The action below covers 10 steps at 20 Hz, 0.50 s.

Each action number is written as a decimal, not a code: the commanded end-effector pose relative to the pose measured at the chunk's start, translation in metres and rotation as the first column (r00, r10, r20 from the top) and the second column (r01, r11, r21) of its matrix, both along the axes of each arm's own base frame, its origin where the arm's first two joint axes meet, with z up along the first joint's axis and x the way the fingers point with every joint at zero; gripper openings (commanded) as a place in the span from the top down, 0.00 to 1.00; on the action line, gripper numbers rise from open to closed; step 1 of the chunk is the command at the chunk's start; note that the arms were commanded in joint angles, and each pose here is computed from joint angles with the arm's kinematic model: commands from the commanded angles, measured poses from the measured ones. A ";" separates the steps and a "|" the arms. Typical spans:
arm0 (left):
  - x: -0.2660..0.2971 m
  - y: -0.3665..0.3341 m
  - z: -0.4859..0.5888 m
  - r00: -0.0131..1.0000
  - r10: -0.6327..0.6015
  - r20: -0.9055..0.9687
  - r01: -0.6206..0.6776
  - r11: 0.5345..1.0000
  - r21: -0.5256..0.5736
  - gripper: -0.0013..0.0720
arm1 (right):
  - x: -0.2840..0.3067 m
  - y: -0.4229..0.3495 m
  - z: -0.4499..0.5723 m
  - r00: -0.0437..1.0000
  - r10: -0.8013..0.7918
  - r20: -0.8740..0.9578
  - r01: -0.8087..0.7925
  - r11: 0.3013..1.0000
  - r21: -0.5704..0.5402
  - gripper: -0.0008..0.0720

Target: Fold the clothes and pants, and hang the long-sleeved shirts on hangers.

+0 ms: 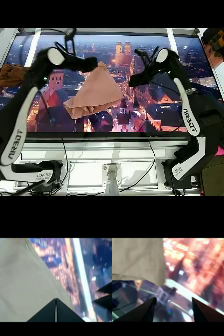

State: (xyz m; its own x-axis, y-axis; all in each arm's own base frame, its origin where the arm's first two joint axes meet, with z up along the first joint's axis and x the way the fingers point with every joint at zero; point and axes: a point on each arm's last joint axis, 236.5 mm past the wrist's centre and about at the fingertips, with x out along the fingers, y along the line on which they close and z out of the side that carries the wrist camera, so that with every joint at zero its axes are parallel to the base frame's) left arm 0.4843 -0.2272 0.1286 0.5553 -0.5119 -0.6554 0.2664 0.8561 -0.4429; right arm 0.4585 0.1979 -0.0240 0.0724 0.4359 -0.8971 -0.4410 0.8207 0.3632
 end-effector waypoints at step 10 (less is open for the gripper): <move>0.002 0.052 0.031 0.995 0.051 0.081 -0.057 0.996 0.074 0.96 | -0.001 0.064 -0.085 0.999 -0.003 -0.049 0.006 0.999 0.047 0.36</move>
State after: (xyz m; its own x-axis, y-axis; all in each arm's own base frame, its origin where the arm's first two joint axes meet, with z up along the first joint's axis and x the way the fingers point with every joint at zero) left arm 0.4860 -0.1822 0.1619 0.6286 -0.4540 -0.6314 0.2533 0.8871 -0.3858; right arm 0.4574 0.2541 -0.0976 0.0362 0.4668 -0.8836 -0.4439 0.7997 0.4042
